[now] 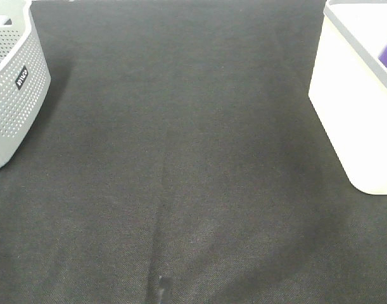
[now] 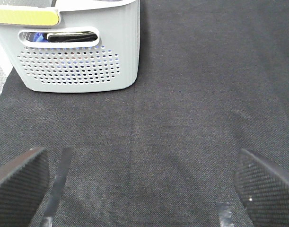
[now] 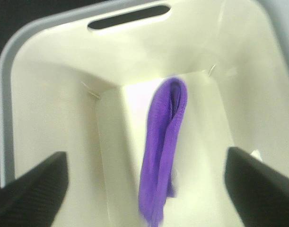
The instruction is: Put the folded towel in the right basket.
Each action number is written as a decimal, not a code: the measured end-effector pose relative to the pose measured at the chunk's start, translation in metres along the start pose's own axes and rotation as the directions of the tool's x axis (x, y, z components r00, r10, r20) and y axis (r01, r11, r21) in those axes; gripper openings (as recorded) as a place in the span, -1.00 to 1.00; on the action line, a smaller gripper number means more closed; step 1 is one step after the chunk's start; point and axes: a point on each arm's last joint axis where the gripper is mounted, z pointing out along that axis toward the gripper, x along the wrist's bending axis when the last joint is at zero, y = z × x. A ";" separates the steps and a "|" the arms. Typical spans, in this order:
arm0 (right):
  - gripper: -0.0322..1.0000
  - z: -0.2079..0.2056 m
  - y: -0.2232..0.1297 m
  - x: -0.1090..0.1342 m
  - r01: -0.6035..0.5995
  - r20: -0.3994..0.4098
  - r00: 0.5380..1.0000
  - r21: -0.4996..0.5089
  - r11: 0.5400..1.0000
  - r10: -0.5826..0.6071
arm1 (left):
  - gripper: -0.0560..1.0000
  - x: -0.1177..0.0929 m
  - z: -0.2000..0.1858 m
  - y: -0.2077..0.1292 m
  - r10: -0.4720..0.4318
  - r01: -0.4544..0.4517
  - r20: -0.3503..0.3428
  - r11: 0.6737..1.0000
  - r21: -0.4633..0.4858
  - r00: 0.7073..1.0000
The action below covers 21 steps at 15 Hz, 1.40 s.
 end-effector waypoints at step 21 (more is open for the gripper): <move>0.95 -0.201 -0.261 0.035 0.213 0.041 0.977 -0.105 0.971 -0.210 | 0.98 0.000 0.000 0.000 0.000 0.000 0.000 1.000 0.000 1.000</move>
